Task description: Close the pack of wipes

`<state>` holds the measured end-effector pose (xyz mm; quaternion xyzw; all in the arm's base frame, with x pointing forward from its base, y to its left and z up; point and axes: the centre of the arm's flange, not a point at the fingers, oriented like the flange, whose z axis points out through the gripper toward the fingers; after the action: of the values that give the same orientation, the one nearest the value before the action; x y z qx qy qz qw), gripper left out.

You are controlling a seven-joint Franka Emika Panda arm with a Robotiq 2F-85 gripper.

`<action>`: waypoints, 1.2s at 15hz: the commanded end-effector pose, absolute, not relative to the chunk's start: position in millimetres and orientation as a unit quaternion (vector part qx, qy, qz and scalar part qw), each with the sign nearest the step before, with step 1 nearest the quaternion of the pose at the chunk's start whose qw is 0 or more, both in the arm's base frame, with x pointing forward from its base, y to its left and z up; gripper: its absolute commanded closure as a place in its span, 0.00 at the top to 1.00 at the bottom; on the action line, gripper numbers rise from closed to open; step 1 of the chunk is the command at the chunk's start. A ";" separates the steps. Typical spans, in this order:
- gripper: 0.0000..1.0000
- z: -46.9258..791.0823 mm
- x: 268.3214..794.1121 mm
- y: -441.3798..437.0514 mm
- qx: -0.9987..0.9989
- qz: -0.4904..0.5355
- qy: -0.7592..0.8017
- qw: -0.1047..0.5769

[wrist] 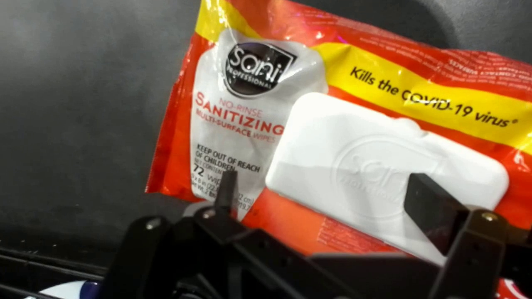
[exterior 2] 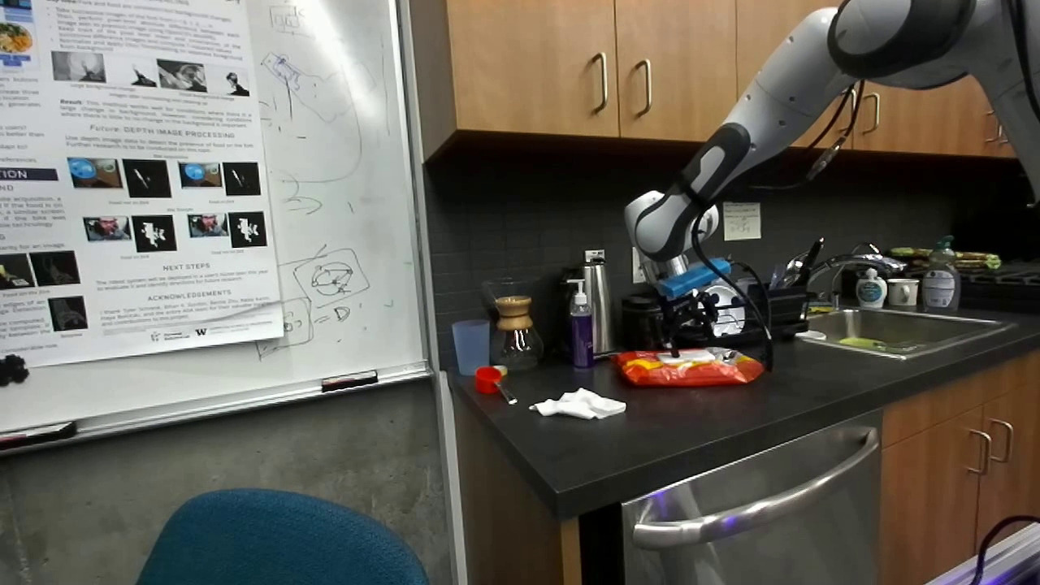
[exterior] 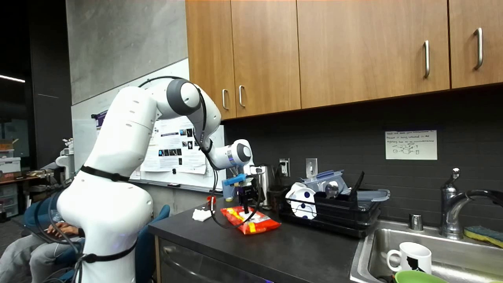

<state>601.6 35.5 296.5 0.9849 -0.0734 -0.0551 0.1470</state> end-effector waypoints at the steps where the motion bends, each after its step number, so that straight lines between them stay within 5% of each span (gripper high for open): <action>1: 1.00 268.4 581.7 21.6 0.984 -0.063 -0.073 0.152; 18: 1.00 317.4 498.1 27.4 0.997 -0.029 -0.060 0.049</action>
<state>529.9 24.6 303.6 0.9931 -0.0773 -0.0503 0.0727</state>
